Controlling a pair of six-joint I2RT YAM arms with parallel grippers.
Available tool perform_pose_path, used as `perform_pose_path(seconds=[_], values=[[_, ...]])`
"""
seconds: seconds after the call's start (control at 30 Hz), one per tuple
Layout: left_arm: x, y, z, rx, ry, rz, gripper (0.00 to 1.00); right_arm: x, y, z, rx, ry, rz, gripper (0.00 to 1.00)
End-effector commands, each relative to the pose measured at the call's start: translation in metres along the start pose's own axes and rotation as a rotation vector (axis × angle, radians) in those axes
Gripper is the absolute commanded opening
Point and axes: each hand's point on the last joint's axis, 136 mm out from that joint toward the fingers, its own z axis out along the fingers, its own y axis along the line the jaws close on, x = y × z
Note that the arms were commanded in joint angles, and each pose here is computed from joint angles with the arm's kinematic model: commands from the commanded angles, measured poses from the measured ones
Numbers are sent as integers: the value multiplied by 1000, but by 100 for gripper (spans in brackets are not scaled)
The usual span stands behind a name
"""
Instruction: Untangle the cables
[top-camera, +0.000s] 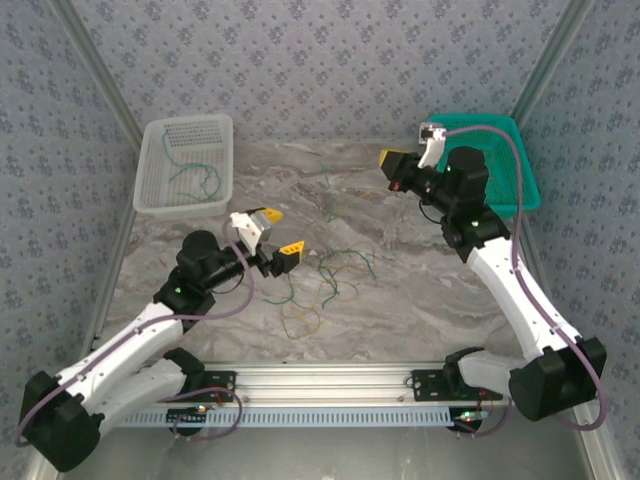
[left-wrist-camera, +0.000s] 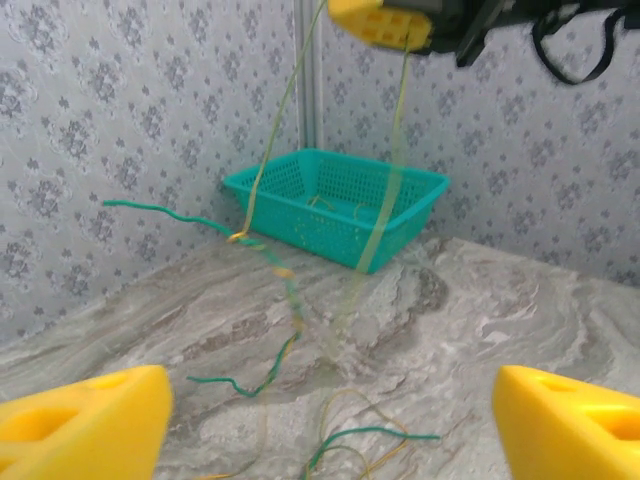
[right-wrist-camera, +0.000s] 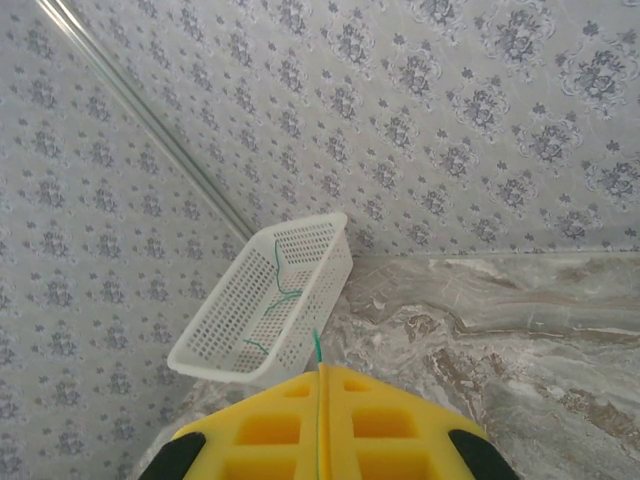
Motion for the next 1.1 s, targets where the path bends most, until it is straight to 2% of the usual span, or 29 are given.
perform_pose_path(seconds=[0.0,0.03,0.2,0.4,0.7,0.93,1.07], values=[[-22,-15,-12,66,-83,17,92,-1,10,2,-36,23,-86,0],[-24,-18,-14,81,-86,21,93,-12,17,2,-48,5,-119,0],[-28,-9,-21,16,-113,39,90,-3,34,7,-146,49,-214,0],[-23,21,-19,-98,-107,30,86,8,57,5,-250,107,-356,0],[-3,72,-27,-349,-115,-29,76,26,85,1,-439,162,-483,0],[13,85,-34,-387,-59,-59,76,51,109,-5,-585,213,-591,0],[12,74,-29,-303,-71,-73,79,66,129,-9,-695,253,-643,0]])
